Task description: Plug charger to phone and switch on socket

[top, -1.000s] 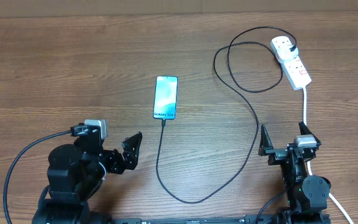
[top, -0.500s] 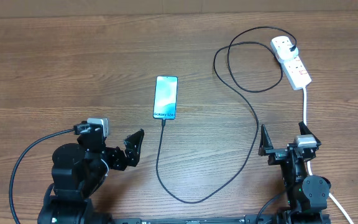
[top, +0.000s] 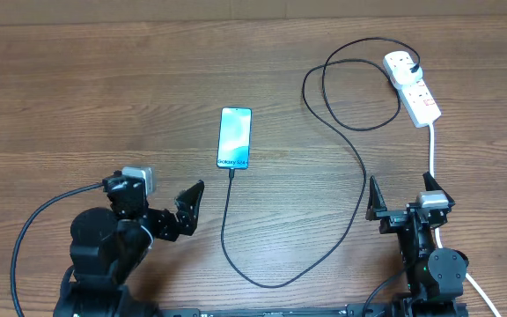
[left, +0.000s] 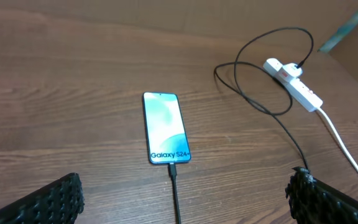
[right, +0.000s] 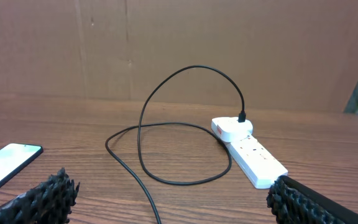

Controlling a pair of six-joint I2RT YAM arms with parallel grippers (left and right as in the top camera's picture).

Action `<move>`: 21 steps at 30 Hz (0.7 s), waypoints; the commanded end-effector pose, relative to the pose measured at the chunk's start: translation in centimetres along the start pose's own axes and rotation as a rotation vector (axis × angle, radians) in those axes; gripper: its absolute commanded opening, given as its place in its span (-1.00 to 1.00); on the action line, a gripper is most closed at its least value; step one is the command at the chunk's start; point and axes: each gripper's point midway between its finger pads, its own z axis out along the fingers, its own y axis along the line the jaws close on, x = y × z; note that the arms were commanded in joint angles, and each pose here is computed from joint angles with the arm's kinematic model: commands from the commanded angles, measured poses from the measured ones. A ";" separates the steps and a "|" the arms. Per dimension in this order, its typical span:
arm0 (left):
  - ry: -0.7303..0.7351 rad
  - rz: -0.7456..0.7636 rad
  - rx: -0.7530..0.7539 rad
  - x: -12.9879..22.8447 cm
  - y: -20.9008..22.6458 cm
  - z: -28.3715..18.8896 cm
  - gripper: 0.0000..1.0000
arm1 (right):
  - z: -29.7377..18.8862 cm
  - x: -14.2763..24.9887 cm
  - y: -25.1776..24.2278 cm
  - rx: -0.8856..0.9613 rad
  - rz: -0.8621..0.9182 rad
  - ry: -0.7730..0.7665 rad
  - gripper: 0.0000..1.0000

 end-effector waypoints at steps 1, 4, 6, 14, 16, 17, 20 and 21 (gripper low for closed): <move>-0.048 0.045 0.015 -0.5 -0.3 -0.5 1.00 | 0.0 0.1 -0.1 0.004 0.006 -0.005 1.00; -0.097 0.066 0.025 -0.7 -0.4 -0.8 1.00 | 0.0 0.1 -0.1 0.003 0.006 -0.005 1.00; -0.129 0.083 0.031 -0.7 -0.5 -0.9 0.99 | 0.0 0.1 -0.1 0.004 0.006 -0.005 1.00; -0.248 0.122 0.056 0.3 -0.3 -1.0 0.99 | 0.0 0.1 -0.1 0.003 0.006 -0.005 1.00; -0.276 0.131 0.061 0.3 -0.3 -1.1 1.00 | 0.0 0.1 -0.1 0.003 0.006 -0.005 1.00; -0.287 0.134 0.063 0.3 -0.3 -1.1 0.99 | 0.0 0.1 -0.1 0.003 0.006 -0.005 1.00; -0.316 0.144 0.069 0.2 -0.3 -0.9 0.99 | 0.0 0.1 -0.1 0.004 0.006 -0.005 1.00; -0.327 0.146 0.069 0.0 -0.3 -0.9 1.00 | 0.0 0.1 -0.1 0.003 0.006 -0.005 1.00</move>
